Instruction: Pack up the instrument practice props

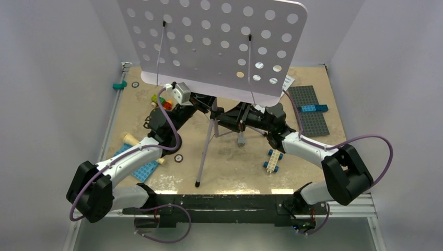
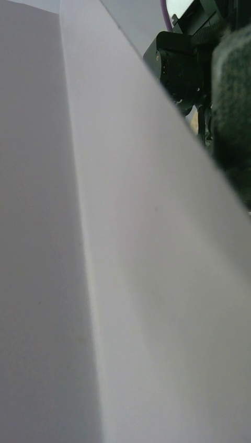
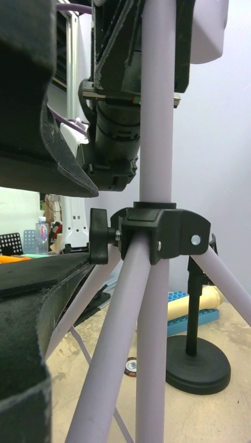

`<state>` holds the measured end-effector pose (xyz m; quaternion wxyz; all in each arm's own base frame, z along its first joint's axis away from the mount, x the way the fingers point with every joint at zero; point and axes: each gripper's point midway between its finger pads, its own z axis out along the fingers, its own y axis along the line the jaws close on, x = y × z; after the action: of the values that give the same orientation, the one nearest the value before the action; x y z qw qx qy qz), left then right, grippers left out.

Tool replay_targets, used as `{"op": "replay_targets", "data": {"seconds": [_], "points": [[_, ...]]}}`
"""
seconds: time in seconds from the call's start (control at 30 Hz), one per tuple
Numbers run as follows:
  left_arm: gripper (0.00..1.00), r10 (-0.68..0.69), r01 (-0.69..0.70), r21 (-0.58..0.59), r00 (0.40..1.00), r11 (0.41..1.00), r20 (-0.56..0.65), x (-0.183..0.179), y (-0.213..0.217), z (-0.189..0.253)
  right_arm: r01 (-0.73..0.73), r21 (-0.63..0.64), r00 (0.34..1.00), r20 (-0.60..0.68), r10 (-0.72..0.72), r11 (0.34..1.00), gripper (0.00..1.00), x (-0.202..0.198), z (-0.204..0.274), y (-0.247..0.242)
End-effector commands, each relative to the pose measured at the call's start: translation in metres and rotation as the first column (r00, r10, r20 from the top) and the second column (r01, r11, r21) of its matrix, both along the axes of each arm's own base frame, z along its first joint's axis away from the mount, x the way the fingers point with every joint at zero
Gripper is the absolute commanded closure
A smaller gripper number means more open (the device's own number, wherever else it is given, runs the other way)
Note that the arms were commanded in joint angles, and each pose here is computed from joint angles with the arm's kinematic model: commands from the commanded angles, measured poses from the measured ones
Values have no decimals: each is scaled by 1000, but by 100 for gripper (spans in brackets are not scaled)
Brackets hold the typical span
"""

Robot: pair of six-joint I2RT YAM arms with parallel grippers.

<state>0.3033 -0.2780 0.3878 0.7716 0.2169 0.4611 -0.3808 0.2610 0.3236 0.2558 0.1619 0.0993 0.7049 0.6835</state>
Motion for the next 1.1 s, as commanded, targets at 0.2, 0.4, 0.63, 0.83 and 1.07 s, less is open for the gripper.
{"op": "replay_targets", "data": {"seconds": [0.2,0.4,0.63,0.83,1.07], "points": [[100,-42,42,70,999,997,-5,-10,-12,-21,26,10,1000,11,-27,1000,55,20,19,-2],[100,-47,48,80,999,996,-8,-12,-12,-24,12,9,1000,23,-12,1000,77,24,19,-2],[100,-47,49,88,998,995,-31,-10,-14,-29,4,-156,944,327,48,988,100,28,32,-1],[100,-47,56,96,994,994,-98,-1,-19,-36,239,-470,664,718,211,850,100,29,18,0],[100,-46,62,101,986,993,-159,7,-25,-42,621,-450,266,891,367,642,100,40,-8,-23]]}}
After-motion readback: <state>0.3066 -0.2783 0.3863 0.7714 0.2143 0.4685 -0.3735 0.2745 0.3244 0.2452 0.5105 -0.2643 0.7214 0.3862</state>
